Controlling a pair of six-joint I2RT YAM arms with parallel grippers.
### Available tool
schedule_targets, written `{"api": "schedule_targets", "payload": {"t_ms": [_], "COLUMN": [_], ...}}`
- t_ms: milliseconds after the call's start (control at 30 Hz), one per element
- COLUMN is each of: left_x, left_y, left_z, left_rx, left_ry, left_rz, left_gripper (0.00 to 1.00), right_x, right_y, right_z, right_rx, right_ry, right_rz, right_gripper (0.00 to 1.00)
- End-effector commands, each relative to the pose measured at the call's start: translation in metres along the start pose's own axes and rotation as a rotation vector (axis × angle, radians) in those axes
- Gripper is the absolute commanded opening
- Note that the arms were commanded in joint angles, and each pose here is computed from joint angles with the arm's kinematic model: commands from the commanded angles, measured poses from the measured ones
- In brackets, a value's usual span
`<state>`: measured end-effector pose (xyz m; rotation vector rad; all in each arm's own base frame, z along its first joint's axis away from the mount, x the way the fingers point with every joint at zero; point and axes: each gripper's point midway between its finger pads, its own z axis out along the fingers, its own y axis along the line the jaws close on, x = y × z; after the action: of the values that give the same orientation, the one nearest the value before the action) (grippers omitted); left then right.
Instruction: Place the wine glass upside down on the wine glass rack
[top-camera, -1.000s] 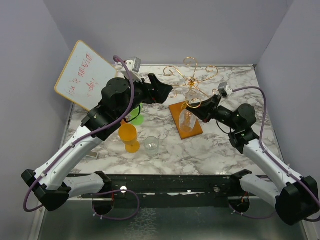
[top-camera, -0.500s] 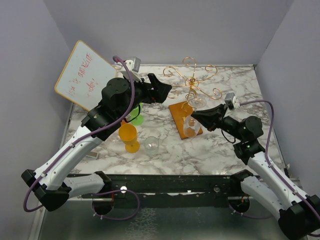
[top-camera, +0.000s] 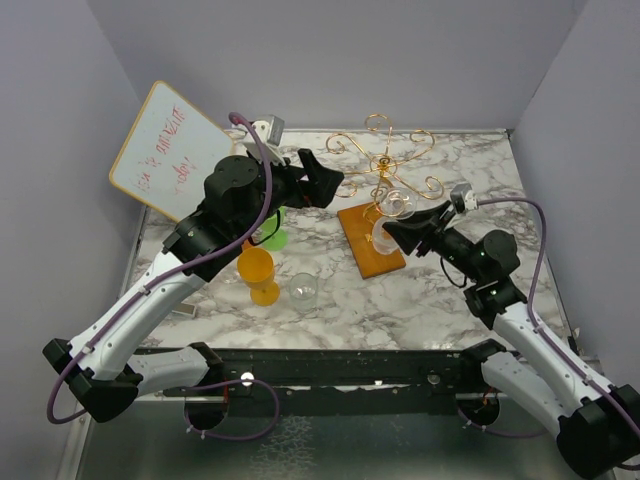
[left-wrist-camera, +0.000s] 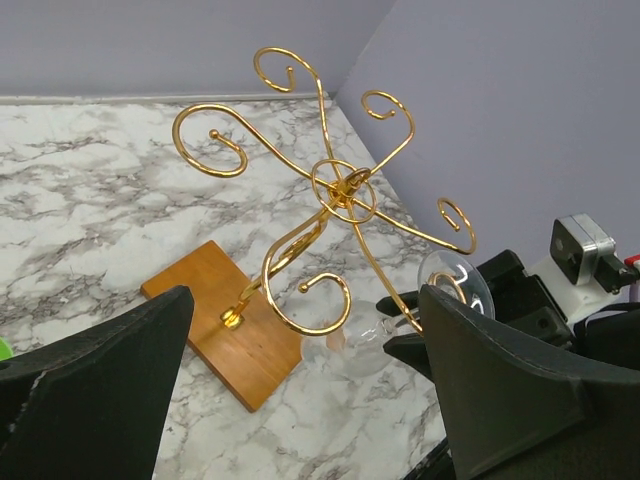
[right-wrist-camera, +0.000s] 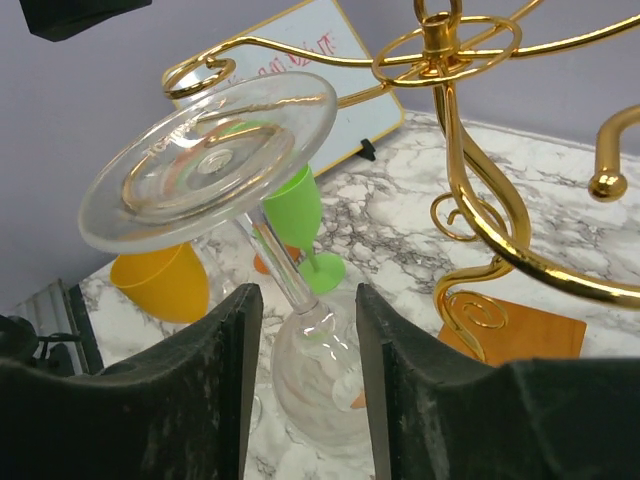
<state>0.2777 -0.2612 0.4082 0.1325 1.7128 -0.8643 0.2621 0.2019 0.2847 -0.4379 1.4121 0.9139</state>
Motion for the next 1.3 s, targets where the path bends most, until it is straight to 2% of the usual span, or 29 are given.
{"api": "schedule_targets", "payload": {"t_ms": [0, 100, 233, 500, 600, 800, 900, 1000, 1067, 1267], "left_x": [0.007, 0.007, 0.005, 0.004, 0.007, 0.019, 0.027, 0.04, 0.055, 0.1], "left_y": [0.005, 0.005, 0.007, 0.01, 0.01, 0.02, 0.025, 0.027, 0.023, 0.013], "left_z": [0.001, 0.003, 0.001, -0.007, -0.012, -0.034, -0.048, -0.061, -0.069, -0.091], "left_rx": [-0.008, -0.012, -0.022, -0.022, -0.016, -0.033, -0.037, -0.022, 0.026, 0.192], "left_ry": [0.035, 0.044, 0.054, 0.065, 0.085, 0.137, 0.159, 0.191, 0.238, 0.377], "left_rz": [0.046, 0.068, 0.104, 0.171, 0.201, 0.235, 0.227, 0.209, 0.203, 0.219], "left_gripper": [0.95, 0.96, 0.98, 0.99, 0.98, 0.95, 0.92, 0.9, 0.9, 0.9], "right_x": [0.012, 0.009, 0.008, -0.005, -0.006, 0.028, 0.052, 0.094, 0.128, 0.19], "right_y": [-0.004, -0.001, 0.005, -0.004, -0.015, -0.051, -0.061, -0.074, -0.078, -0.066], "right_z": [-0.008, -0.013, -0.022, -0.058, -0.072, -0.105, -0.115, -0.129, -0.13, -0.099], "right_rx": [0.046, 0.045, 0.049, 0.226, 0.343, 0.662, 0.763, 0.921, 0.988, 0.921], "right_ry": [0.011, 0.009, 0.017, -0.055, -0.07, -0.058, -0.046, 0.013, 0.097, 0.269], "right_rz": [0.047, 0.051, 0.063, 0.134, 0.219, 0.487, 0.61, 0.775, 0.863, 1.108], "right_gripper": [0.51, 0.57, 0.58, 0.58, 0.58, 0.56, 0.54, 0.54, 0.56, 0.58]}}
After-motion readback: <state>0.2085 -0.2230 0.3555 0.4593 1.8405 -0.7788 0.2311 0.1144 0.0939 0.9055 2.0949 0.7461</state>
